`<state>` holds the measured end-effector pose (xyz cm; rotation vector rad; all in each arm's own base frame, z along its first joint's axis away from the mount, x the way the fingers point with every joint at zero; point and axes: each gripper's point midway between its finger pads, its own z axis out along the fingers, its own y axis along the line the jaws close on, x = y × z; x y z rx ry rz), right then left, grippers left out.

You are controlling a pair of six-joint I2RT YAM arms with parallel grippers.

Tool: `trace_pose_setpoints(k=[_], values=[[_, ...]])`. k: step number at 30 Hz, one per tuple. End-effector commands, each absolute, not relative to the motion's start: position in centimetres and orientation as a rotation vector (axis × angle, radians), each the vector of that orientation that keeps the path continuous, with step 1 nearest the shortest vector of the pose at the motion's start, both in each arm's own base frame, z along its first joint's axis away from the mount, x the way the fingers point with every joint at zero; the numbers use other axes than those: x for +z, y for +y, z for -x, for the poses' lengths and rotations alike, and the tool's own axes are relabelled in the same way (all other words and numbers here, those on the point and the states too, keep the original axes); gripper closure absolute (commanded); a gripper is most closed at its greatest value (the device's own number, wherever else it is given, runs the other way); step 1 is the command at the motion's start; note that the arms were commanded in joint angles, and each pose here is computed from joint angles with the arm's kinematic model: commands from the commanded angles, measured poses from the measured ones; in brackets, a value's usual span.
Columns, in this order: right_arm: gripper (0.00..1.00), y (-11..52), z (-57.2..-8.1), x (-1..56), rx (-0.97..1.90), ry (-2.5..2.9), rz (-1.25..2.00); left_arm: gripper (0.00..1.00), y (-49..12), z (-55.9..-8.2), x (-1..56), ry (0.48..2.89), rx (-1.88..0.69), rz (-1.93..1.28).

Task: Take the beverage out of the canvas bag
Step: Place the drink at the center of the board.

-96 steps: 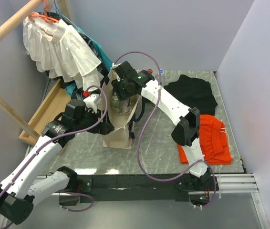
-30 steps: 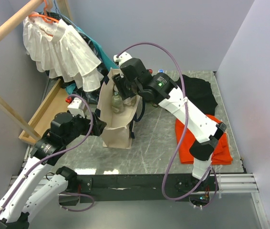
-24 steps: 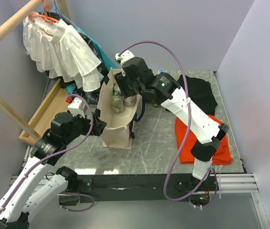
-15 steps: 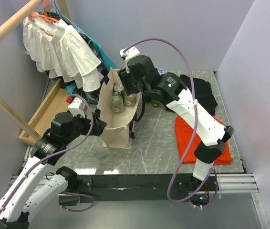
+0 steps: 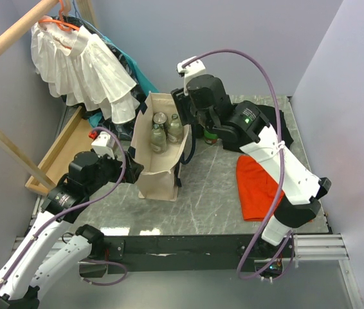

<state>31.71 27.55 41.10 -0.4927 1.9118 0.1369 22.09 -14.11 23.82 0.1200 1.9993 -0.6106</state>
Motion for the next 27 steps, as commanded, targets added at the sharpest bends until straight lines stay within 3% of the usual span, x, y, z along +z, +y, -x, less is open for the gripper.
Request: trace_pose_setpoints(k=[1, 16, 27], values=[[1.0, 24.2, -31.9, 45.7, 0.164, 1.797, 0.321, 0.04, -14.3, -22.5, 24.6, 1.959, -0.62, -0.121], [1.0, 19.3, -34.1, 41.1, 0.168, 1.874, 0.189, 0.04, -14.3, -22.5, 24.5, 1.959, -0.619, -0.116], [1.0, 20.2, -37.3, 34.4, 0.135, 1.98, 0.196, 0.04, -14.3, -22.5, 24.5, 1.959, -0.615, -0.111]])
